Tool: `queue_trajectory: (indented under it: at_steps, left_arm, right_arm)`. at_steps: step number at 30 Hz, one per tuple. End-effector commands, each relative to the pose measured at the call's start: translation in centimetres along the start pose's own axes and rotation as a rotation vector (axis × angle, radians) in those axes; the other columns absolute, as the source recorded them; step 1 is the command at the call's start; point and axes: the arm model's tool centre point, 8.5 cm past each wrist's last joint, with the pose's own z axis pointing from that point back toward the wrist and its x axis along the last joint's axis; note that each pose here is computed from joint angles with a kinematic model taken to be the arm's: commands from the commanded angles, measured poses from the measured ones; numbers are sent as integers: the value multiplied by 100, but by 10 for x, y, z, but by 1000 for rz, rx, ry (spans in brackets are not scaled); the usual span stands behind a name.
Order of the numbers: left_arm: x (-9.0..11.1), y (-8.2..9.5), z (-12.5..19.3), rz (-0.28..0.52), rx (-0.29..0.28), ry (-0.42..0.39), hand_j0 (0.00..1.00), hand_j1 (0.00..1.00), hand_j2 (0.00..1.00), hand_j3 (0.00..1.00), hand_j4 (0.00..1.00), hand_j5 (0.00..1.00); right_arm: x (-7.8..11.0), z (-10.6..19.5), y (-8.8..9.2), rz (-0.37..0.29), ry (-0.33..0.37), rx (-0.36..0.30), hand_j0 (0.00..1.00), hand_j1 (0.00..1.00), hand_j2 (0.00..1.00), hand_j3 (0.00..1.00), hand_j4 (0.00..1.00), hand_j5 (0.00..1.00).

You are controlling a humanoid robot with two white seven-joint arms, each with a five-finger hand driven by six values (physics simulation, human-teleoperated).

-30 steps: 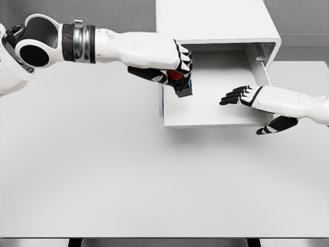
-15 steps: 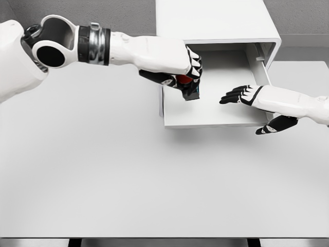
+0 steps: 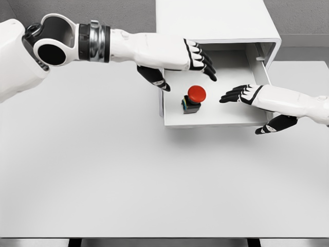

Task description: Slide open multi-storey tabletop storage cabinets and put open load switch and slide close multi-storey tabletop storage cabinets

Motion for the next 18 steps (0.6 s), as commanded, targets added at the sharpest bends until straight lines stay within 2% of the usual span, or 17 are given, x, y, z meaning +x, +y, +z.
queue_trajectory:
  at_steps: [1, 5, 9, 14, 16, 18]
  left_arm:
    - [5, 5, 1, 7, 24, -17, 100, 100, 100, 100, 100, 100]
    - [27, 16, -2, 10, 55, -94, 100, 100, 100, 100, 100, 100]
    - [43, 19, 15, 5, 63, -119, 100, 100, 100, 100, 100, 100]
    - [59, 26, 67, 0, 92, -84, 100, 100, 100, 100, 100, 100]
    - [58, 22, 88, 40, 100, -51, 100, 100, 100, 100, 100, 100]
    - [53, 5, 115, 103, 164, 6, 100, 100, 100, 100, 100, 100]
  right_arm:
    - [-2, 0, 5, 43, 15, 37, 100, 100, 100, 100, 100, 100]
    - [-2, 1, 5, 44, 16, 38, 100, 100, 100, 100, 100, 100]
    - [-2, 0, 5, 44, 14, 38, 100, 100, 100, 100, 100, 100]
    - [-2, 0, 6, 42, 15, 40, 100, 100, 100, 100, 100, 100]
    - [-2, 0, 6, 42, 14, 39, 100, 100, 100, 100, 100, 100]
    - [-2, 0, 6, 42, 14, 39, 100, 100, 100, 100, 100, 100]
